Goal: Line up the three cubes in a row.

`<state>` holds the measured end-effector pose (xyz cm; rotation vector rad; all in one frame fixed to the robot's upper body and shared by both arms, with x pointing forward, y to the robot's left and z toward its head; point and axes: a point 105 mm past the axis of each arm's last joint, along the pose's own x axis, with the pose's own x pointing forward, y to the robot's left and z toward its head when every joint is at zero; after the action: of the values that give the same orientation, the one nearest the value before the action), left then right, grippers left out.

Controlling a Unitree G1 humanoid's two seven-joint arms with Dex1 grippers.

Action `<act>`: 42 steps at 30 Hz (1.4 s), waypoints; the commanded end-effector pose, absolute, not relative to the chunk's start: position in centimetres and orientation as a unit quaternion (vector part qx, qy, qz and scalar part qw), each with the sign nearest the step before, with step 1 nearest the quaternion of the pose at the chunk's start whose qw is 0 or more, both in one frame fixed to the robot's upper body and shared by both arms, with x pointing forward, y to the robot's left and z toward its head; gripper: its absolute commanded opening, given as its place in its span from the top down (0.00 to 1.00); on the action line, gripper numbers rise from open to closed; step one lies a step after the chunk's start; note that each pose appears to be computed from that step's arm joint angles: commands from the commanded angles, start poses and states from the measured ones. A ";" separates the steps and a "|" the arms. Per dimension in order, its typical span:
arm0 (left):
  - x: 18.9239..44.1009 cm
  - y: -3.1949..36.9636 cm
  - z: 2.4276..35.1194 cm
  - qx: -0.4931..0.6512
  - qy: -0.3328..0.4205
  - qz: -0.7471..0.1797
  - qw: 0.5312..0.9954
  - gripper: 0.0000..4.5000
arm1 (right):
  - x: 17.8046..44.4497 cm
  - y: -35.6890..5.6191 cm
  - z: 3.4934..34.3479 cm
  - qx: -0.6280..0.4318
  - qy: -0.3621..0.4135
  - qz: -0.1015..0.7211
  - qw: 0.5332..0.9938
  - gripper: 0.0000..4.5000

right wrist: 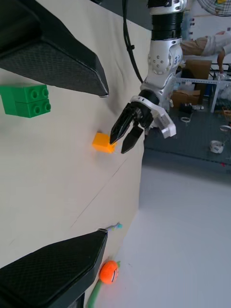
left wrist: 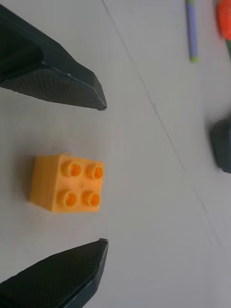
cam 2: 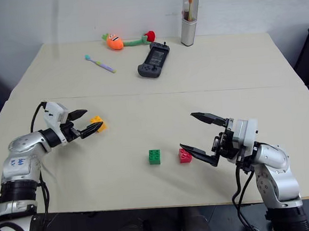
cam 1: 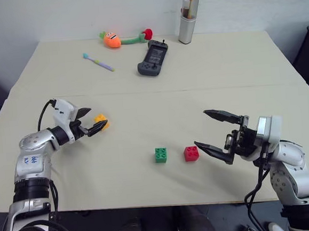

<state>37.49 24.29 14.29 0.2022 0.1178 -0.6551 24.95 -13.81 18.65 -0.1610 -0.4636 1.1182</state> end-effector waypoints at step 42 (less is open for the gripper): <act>30.1 15.0 10.9 0.269 0.090 -0.670 0.686 0.66 | 22.1 -15.2 18.6 -0.132 -0.179 0.510 0.831 0.00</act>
<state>30.05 15.16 10.74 0.5896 0.2174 -1.5028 22.47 -15.83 17.41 -0.2564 -0.3347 1.0719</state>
